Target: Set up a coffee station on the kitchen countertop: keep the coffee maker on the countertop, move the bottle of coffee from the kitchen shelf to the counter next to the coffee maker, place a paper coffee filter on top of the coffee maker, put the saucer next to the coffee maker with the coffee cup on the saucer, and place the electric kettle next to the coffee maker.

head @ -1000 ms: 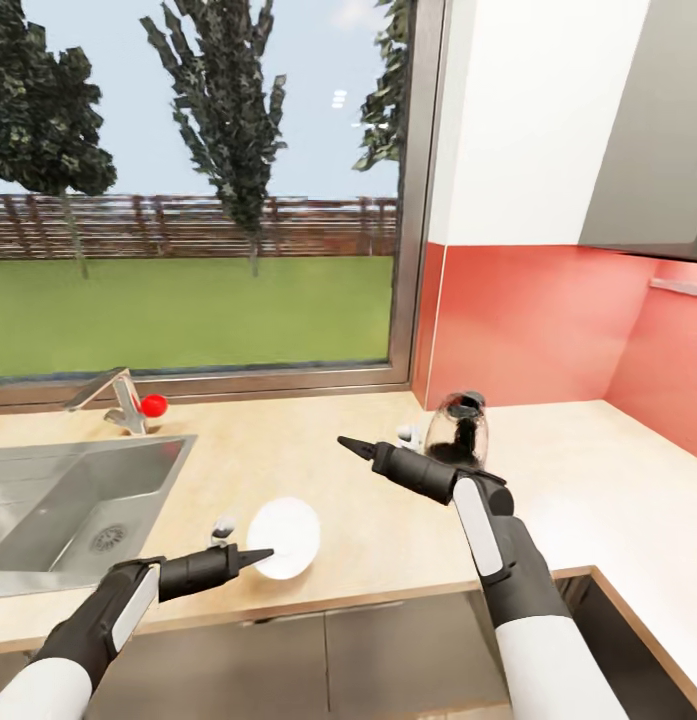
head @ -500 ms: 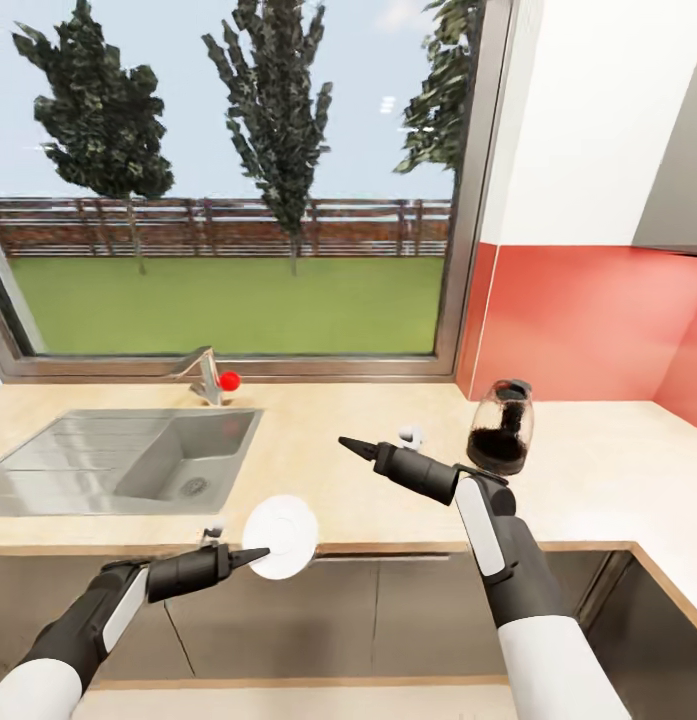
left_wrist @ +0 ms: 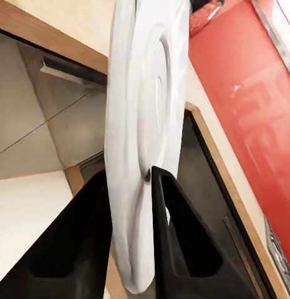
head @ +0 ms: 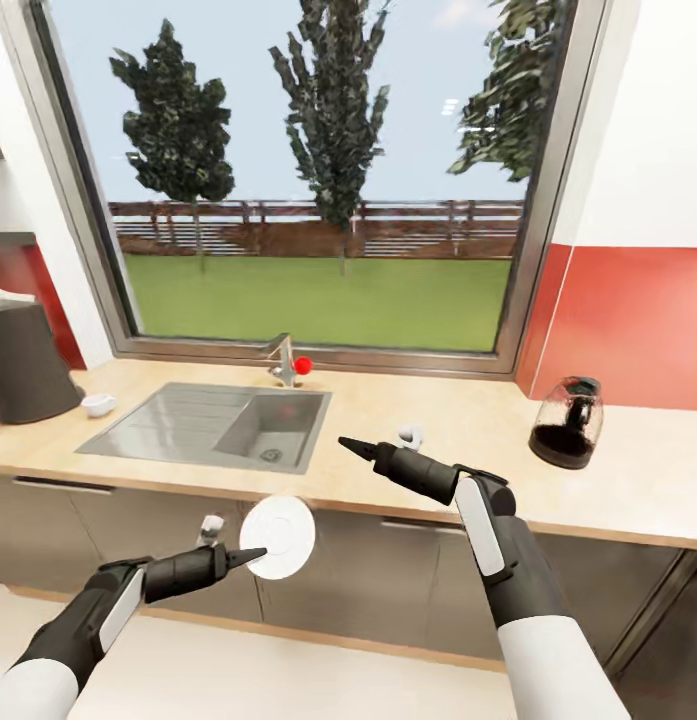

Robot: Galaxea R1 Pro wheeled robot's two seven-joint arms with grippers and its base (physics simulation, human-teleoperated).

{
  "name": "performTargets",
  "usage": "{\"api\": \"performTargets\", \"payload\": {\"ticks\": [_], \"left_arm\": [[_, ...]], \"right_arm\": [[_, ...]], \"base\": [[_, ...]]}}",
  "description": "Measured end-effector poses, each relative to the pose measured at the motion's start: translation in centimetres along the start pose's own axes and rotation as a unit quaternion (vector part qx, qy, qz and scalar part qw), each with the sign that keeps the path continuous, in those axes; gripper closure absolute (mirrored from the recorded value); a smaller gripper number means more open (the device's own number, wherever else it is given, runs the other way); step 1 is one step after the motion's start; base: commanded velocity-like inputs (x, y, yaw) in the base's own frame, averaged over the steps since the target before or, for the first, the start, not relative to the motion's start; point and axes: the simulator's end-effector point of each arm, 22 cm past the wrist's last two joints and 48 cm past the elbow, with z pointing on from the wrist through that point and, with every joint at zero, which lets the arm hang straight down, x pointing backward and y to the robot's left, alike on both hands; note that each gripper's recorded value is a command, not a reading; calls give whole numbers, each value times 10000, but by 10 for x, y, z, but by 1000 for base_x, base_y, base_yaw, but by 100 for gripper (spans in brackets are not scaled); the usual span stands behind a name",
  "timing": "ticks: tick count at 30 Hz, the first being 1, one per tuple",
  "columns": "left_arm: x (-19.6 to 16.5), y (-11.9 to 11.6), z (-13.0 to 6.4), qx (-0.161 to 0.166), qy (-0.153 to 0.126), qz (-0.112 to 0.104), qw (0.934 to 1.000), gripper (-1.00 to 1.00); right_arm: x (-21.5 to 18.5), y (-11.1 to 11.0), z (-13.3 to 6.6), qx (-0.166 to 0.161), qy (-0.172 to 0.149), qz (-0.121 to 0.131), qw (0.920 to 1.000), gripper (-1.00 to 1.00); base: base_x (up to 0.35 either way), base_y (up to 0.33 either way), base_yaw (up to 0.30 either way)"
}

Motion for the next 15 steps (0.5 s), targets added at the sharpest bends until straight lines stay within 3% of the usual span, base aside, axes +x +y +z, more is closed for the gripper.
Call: {"api": "performTargets", "payload": {"ticks": [10, 15], "left_arm": [[0, 1, -2, -16, 0, 4, 10000, 100], [-12, 5, -11, -50, -239, -57, 9997, 100]], "right_arm": [[5, 4, 4, -33, 83, -34, 10000, -100], [6, 4, 4, -37, 93, -39, 9999, -100]], "base": [[-231, 241, 278], [-226, 242, 278]]}}
